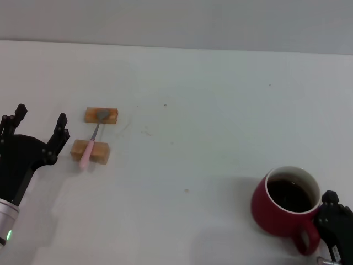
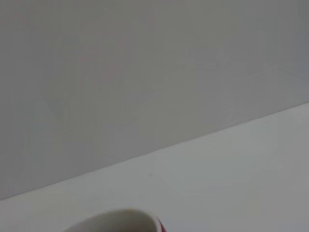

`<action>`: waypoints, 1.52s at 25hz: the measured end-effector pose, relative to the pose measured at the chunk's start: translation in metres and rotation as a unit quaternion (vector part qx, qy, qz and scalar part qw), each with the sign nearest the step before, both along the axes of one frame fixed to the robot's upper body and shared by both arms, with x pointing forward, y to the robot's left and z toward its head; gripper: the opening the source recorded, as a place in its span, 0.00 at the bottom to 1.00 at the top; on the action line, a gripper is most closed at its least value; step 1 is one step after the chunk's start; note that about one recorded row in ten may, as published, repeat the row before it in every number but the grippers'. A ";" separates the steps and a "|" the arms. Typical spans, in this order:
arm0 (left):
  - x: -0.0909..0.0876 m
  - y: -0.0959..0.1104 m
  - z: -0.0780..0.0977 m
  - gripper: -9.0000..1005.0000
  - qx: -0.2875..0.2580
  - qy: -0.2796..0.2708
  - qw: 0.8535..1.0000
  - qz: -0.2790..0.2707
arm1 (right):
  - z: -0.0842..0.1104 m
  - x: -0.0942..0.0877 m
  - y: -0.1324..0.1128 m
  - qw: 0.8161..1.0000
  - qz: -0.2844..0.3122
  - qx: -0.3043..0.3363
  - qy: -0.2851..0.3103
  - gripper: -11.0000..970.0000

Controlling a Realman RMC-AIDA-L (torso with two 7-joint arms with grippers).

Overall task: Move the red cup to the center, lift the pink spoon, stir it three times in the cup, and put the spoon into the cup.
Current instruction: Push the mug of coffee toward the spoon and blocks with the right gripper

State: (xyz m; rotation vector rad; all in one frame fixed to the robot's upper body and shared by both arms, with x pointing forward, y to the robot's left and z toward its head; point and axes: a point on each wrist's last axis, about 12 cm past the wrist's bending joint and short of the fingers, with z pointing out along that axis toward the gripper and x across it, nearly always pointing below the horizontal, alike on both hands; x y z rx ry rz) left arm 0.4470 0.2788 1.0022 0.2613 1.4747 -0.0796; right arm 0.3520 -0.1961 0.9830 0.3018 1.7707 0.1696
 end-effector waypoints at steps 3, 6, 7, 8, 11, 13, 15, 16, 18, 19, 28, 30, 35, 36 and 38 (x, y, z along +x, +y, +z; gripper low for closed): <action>0.000 0.000 0.000 0.80 0.000 0.000 1.000 0.000 | 0.000 0.004 0.002 1.000 0.007 0.000 -0.001 0.01; 0.000 0.000 0.000 0.80 0.000 0.000 1.000 0.001 | 0.001 0.008 0.003 1.000 0.014 0.000 -0.003 0.01; 0.000 0.000 0.000 0.80 0.000 0.000 1.000 0.001 | 0.001 0.009 0.003 1.000 0.015 0.000 -0.004 0.01; -0.001 0.000 0.000 0.80 0.000 0.000 1.000 0.001 | 0.001 0.010 0.004 1.000 0.017 -0.001 -0.006 0.01; -0.001 0.001 0.000 0.80 0.000 0.000 1.000 0.002 | 0.002 0.015 0.005 1.000 0.024 -0.001 -0.008 0.01; -0.001 0.001 0.000 0.80 0.000 0.001 1.000 0.003 | 0.002 0.018 0.006 1.000 0.030 -0.002 -0.008 0.01; -0.002 0.001 -0.001 0.80 0.000 0.001 1.000 0.003 | 0.002 0.022 0.007 0.999 0.035 -0.004 -0.009 0.01; -0.002 0.001 -0.001 0.80 0.000 0.001 1.000 0.003 | 0.002 0.024 0.007 0.999 0.037 -0.005 -0.010 0.01; -0.002 0.001 -0.001 0.80 0.000 0.002 1.000 0.003 | 0.002 0.027 0.006 0.999 0.039 -0.008 -0.013 0.01; -0.002 0.001 -0.001 0.80 0.000 0.002 1.000 0.003 | 0.002 0.028 0.006 0.999 0.040 -0.010 -0.014 0.01; -0.003 0.002 -0.001 0.80 0.001 0.003 1.000 0.003 | 0.005 0.018 -0.001 0.999 0.016 -0.015 -0.033 0.01; -0.002 0.002 -0.001 0.80 0.001 0.002 1.000 0.003 | 0.006 0.012 0.000 0.999 0.018 -0.013 -0.034 0.01; 0.000 0.001 0.000 0.80 0.002 0.001 1.000 0.001 | 0.008 0.005 0.006 0.999 0.036 -0.006 -0.038 0.01; 0.001 0.001 0.000 0.80 0.002 0.001 1.000 0.001 | 0.008 0.005 0.008 0.998 0.040 -0.005 -0.040 0.01; 0.000 0.000 0.000 0.80 0.001 0.001 1.000 0.000 | 0.009 0.005 0.010 0.998 0.045 -0.001 -0.041 0.01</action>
